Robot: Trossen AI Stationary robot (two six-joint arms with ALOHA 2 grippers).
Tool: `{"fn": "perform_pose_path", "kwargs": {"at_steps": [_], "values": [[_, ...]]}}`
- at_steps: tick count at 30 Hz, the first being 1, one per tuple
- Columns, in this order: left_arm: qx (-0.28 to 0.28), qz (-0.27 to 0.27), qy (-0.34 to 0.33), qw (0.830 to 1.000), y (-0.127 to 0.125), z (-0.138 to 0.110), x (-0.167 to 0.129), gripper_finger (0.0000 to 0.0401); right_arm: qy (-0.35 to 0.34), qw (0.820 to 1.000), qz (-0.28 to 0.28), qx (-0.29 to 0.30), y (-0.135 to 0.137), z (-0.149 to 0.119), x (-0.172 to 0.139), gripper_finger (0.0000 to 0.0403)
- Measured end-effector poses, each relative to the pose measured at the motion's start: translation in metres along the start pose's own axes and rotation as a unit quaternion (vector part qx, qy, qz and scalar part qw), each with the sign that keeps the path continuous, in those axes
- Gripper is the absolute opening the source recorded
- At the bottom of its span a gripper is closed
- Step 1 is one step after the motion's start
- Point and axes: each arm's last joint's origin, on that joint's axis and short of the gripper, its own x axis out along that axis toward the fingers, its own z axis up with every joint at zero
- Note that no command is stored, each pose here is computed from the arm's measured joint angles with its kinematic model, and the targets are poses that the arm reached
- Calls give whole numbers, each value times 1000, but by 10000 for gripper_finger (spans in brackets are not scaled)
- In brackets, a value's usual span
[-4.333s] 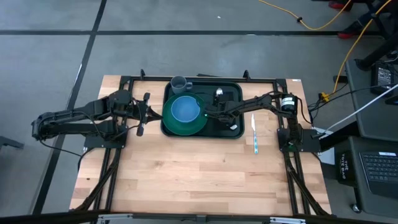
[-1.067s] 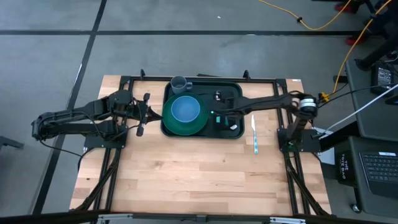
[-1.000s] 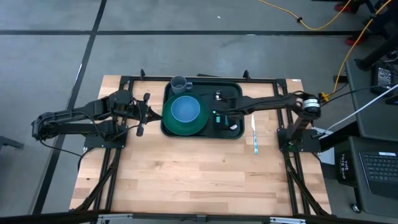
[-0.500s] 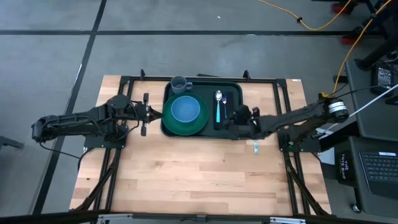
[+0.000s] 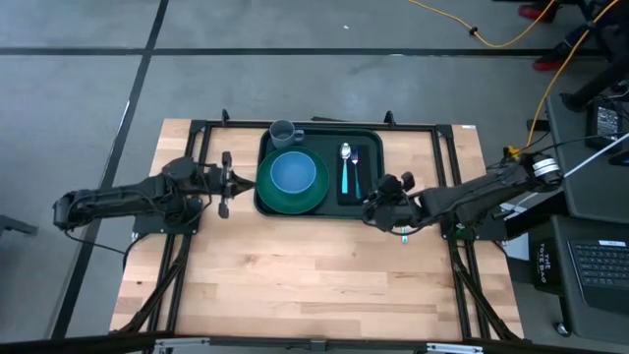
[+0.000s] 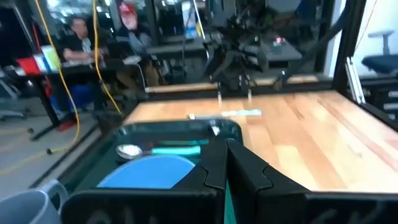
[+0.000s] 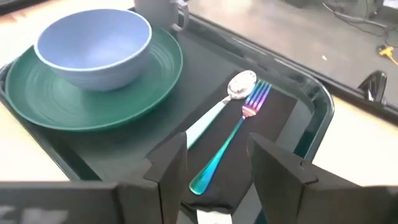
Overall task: Set up tray
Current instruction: Put the green knife on the black napkin to the right of the blue fork
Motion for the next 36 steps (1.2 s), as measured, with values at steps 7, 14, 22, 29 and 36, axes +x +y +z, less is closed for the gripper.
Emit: {"fn": "perform_pose_path", "kwargs": {"at_steps": [7, 14, 22, 29, 36], "values": [[-15, 41, -37, 998, -1, -12, -11, 1, -11, 1000, 12, -20, -6, 9, -8, 172], [-16, 46, -73, 996, -3, -21, -16, 2, -9, 999, 47, 1, -16, 20, -20, 172], [-14, 43, -74, 996, -3, -22, -16, 5, 95, 989, 102, 53, -31, 17, -32, 169], [-14, 43, -74, 996, -3, -22, -16, 1, 243, 963, 44, 109, -47, -2, -35, 139], [-14, 42, -74, 996, -3, -22, -16, 5, 293, 946, 9, 138, -54, -8, -38, 121]]}}
